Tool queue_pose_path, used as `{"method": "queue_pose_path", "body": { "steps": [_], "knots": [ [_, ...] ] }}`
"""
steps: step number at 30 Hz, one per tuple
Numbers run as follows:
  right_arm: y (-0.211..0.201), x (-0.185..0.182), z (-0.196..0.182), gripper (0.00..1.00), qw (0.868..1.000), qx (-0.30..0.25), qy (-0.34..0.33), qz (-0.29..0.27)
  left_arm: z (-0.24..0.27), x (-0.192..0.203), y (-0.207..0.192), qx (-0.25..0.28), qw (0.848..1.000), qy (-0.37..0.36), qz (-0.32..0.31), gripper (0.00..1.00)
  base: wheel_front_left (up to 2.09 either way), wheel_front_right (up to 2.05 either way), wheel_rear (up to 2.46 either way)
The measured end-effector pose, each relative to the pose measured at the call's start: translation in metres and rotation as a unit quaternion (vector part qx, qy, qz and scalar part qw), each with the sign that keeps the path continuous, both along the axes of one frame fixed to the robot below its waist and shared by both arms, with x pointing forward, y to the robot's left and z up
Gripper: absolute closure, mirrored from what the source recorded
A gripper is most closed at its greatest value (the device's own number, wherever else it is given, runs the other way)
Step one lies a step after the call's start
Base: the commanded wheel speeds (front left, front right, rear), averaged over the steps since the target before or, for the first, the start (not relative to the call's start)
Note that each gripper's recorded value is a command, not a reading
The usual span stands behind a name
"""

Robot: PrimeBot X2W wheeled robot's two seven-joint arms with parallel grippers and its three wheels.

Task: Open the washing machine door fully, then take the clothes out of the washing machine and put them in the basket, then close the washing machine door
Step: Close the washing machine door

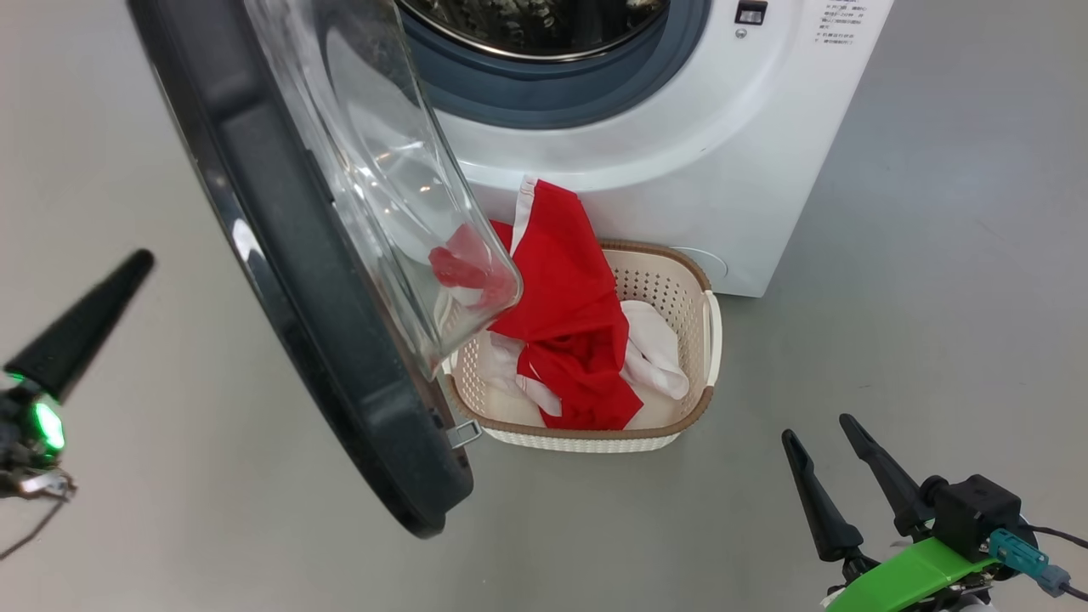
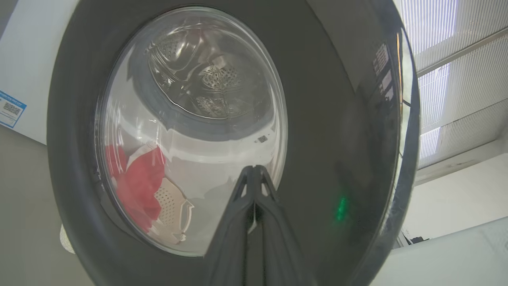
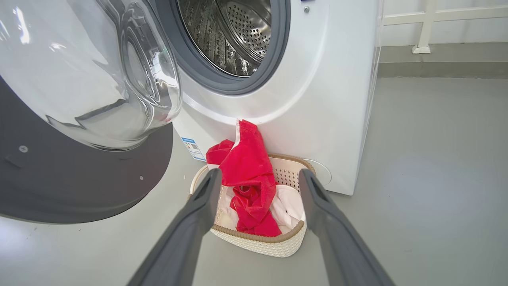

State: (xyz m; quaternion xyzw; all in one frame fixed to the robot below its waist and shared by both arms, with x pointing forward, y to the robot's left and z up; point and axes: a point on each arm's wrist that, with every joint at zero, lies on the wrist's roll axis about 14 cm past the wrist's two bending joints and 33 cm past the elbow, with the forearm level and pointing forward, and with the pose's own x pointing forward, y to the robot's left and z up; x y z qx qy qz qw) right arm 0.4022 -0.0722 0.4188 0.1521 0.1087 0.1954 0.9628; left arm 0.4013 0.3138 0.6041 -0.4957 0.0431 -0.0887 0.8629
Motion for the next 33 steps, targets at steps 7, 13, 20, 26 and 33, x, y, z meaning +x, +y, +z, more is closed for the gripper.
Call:
{"method": "queue_pose_path", "body": {
  "steps": [7, 13, 20, 26, 33],
  "knots": [
    [-0.002, 0.000, -0.001, 0.00, 1.000, 0.000, 0.001, -0.003, 0.000, 0.000, -0.024, -0.013, 0.998, 0.009, -0.063, 1.00, 0.00, 0.00, 0.00],
    [-0.004, 0.000, -0.003, 0.00, 1.000, 0.000, 0.004, -0.007, 0.002, 0.006, -0.042, -0.012, 0.995, 0.008, -0.101, 1.00, 0.00, 0.00, 0.00],
    [-0.010, -0.001, -0.003, 0.00, 1.000, 0.000, 0.005, -0.017, 0.009, 0.015, -0.061, -0.018, 0.991, -0.006, -0.133, 1.00, 0.00, 0.00, 0.00],
    [-0.013, -0.001, -0.005, 0.00, 1.000, 0.002, 0.008, -0.023, 0.013, 0.022, -0.075, -0.012, 0.988, -0.013, -0.155, 1.00, 0.00, 0.00, 0.00],
    [-0.017, 0.004, -0.005, 0.00, 0.999, 0.004, 0.007, -0.034, 0.015, 0.036, -0.090, -0.001, 0.985, -0.021, -0.173, 1.00, 0.00, 0.00, 0.00]
  ]
}}
